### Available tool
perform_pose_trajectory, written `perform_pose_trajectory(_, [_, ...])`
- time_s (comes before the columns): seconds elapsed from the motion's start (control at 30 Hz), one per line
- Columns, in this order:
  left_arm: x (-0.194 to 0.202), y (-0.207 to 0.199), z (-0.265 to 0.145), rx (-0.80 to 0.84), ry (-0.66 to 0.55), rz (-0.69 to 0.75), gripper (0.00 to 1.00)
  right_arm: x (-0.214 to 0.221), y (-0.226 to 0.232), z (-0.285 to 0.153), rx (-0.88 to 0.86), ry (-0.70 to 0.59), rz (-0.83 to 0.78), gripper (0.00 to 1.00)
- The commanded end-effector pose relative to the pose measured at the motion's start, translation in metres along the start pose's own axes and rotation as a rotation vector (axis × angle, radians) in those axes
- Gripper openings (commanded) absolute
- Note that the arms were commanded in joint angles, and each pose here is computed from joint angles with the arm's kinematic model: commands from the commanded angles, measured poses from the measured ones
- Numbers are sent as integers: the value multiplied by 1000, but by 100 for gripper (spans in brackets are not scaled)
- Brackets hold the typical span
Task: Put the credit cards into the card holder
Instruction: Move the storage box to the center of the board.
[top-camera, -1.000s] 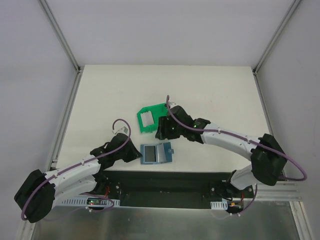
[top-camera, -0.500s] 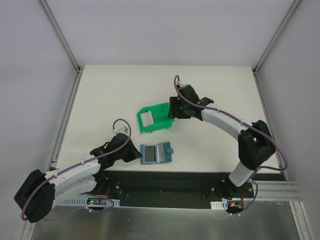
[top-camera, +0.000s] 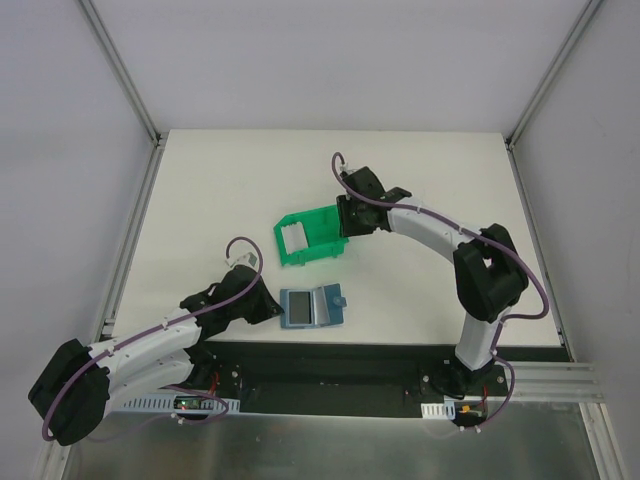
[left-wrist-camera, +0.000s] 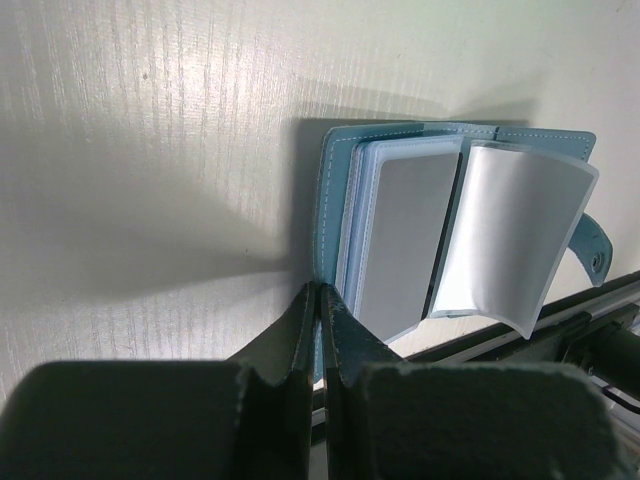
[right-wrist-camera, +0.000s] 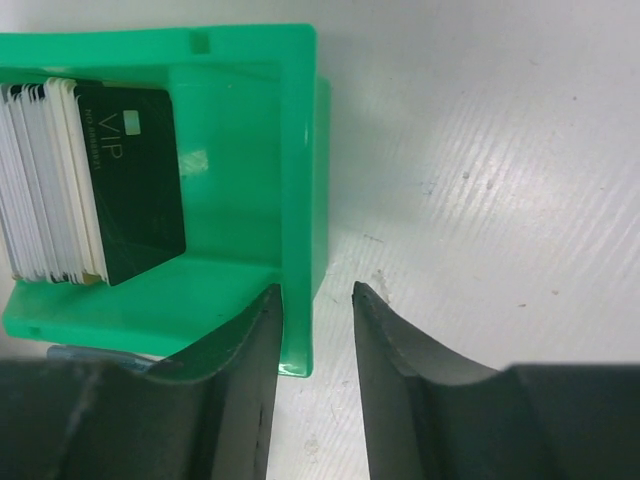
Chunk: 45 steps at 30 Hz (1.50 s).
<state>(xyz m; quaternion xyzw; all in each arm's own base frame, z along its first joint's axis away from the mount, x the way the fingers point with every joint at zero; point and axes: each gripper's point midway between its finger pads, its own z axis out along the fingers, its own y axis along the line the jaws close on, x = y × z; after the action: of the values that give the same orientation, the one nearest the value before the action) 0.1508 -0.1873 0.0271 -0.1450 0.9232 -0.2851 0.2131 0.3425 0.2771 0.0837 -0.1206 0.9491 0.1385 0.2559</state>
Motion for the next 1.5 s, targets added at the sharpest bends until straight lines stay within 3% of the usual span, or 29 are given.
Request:
perform_pose_trajectory(0.0, [-8,-9,-3,6,-20,23,0,-17,-14,-10,54,-44,-41,34])
perform_pose_trajectory(0.3, [-8,-10,-2,5,-18,26,0,-9,-36,-11,89,-25,-39,23])
perform_pose_trajectory(0.7, [-8,-11,-3,8,-16,25,0,-2,-40,-20,76,-37,-8,23])
perform_pose_trajectory(0.93, [-9,-16,-4,22,-11,39,0,-20,-27,-35,-11,-24,-33,35])
perform_pose_trajectory(1.07, [-10,-17,-5,26,-16,38,0,-47,-30,-67,17,-61,-71,45])
perform_pose_trajectory(1.17, [-10,-18,-5,33,-16,38,0,-54,-35,-91,68,-125,-77,48])
perform_pose_trajectory(1.33, [-10,-22,-8,50,-14,25,0,-25,1,-122,31,-193,-140,53])
perform_pose_trajectory(1.47, [-11,-27,-11,71,-18,11,0,21,51,-123,-112,-198,-22,57])
